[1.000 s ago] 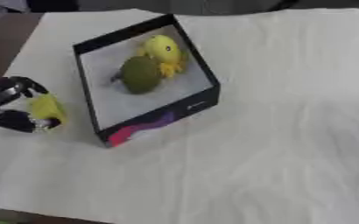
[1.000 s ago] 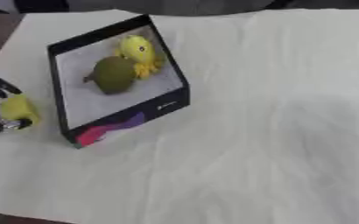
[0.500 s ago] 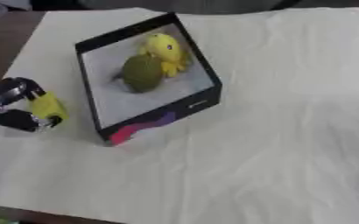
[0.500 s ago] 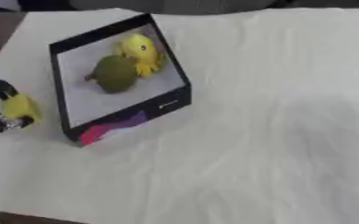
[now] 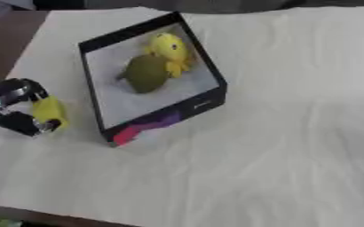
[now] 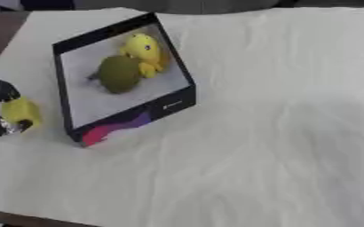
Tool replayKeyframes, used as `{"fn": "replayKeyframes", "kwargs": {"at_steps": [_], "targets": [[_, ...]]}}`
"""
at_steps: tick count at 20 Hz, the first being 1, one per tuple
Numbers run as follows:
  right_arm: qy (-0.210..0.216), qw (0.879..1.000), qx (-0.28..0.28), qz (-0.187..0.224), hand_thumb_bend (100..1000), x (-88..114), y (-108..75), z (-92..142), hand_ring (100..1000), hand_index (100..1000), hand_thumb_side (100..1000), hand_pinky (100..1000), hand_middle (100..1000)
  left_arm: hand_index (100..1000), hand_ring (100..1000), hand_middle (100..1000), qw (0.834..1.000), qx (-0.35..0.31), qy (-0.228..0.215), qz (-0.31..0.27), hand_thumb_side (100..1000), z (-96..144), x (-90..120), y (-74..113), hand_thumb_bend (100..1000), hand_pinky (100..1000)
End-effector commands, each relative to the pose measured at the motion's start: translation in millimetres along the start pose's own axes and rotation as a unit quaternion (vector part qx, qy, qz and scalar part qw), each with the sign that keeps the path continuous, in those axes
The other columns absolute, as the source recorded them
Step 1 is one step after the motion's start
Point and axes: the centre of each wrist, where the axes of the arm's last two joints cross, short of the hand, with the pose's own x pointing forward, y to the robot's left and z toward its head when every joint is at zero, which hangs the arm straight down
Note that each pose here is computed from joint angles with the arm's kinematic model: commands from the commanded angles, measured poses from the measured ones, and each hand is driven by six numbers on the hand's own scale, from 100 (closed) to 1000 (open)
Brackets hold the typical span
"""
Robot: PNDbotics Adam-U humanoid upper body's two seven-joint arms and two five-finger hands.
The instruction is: Pick up objects on the table and place them in the box.
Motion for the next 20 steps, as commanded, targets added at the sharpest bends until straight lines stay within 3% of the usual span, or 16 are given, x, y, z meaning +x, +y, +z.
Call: {"fn": "replayKeyframes", "kwargs": {"at_steps": [1, 3, 7, 10, 16, 20], "targets": [[-0.024, 1.000, 0.007, 0.006, 100, 10, -3.0, -6, 1000, 893, 552, 947, 658, 541, 722, 686, 0.998, 0.052, -0.017, -0.014, 100, 21, 0, 35.2, 155, 814], [-0.027, 1.000, 0.007, 0.006, 100, 10, -3.5, -7, 1000, 893, 550, 947, 659, 531, 716, 679, 0.992, 0.110, -0.052, -0.019, 100, 39, 14, 59.3, 143, 812], [-0.035, 0.999, 0.011, 0.005, 100, 13, -3.6, -10, 1000, 893, 547, 947, 659, 526, 707, 665, 0.957, 0.255, -0.132, -0.030, 100, 80, 54, 113.0, 111, 818], [-0.044, 0.999, 0.018, -0.001, 100, 17, -1.7, -14, 1000, 893, 546, 947, 660, 527, 707, 658, 0.935, 0.304, -0.185, -0.020, 100, 88, 81, 137.4, 105, 819], [-0.069, 0.997, 0.034, -0.025, 100, 30, 4.0, -25, 1000, 891, 551, 948, 664, 530, 700, 647, 0.923, 0.286, -0.256, -0.005, 100, 35, 113, 152.0, 100, 800], [-0.072, 0.997, 0.028, -0.029, 100, 33, 5.2, -28, 1000, 890, 546, 950, 663, 540, 705, 654, 0.940, 0.242, -0.239, -0.036, 100, -7, 115, 137.6, 129, 800]]}}
